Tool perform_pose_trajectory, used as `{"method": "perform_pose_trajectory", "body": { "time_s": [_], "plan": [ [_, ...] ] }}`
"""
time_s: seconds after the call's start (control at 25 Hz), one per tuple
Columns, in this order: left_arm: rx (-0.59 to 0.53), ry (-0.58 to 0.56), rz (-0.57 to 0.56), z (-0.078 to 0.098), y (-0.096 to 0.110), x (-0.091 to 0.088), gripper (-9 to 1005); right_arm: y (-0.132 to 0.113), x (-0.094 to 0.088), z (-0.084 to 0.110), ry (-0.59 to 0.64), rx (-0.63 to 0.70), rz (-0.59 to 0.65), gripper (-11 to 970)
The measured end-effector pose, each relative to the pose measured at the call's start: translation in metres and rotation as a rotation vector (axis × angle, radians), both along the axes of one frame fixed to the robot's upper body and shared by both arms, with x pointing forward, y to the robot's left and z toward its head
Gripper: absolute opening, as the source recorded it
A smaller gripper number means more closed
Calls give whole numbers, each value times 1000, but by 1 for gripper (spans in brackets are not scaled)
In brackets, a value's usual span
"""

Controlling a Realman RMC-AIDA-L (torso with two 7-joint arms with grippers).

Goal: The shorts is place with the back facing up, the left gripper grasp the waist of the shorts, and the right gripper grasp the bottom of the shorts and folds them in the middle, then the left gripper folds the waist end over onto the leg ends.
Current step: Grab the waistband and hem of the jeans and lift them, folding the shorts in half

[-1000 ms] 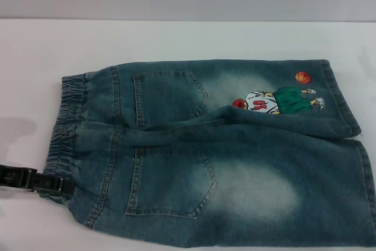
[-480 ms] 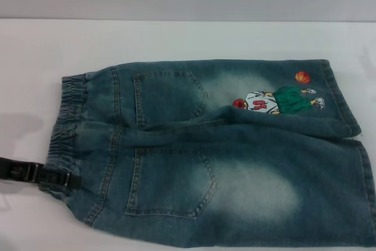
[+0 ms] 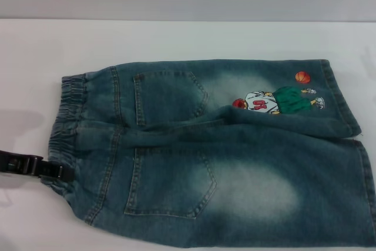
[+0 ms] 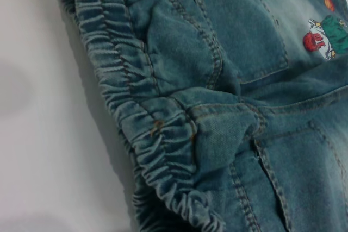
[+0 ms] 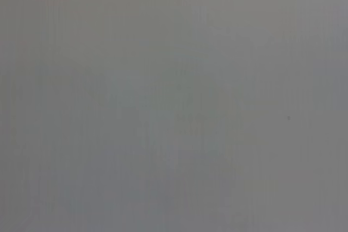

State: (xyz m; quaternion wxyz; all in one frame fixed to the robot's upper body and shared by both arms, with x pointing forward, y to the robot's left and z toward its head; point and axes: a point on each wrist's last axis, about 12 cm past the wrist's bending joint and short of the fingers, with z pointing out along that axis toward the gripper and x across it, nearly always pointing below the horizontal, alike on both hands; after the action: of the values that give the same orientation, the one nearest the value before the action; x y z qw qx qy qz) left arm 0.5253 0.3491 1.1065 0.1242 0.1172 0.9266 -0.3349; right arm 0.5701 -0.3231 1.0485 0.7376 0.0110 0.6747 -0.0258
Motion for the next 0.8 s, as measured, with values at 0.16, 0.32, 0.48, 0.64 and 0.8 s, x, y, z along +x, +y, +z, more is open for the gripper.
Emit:
{"method": "perform_pose_trajectory", "body": {
  "time_s": [0.16,0.32,0.48,0.64,0.8],
  "plan": [
    [2,-7,-3,0,0,1,431,0,0,0,0,1,0,798],
    [-1,-13,-6,2,0,2,334,0,0,0,1,1,0,798],
    [-3,-22,0,3,0,3,203,2,0,0,0,19,13,798],
    [-3,-31,8,3,0,5,102,6,4,4,-8,85,86,798],
    [-11,-56,46,5,4,8,48,13,12,21,-14,195,306,798]
  ]
}}
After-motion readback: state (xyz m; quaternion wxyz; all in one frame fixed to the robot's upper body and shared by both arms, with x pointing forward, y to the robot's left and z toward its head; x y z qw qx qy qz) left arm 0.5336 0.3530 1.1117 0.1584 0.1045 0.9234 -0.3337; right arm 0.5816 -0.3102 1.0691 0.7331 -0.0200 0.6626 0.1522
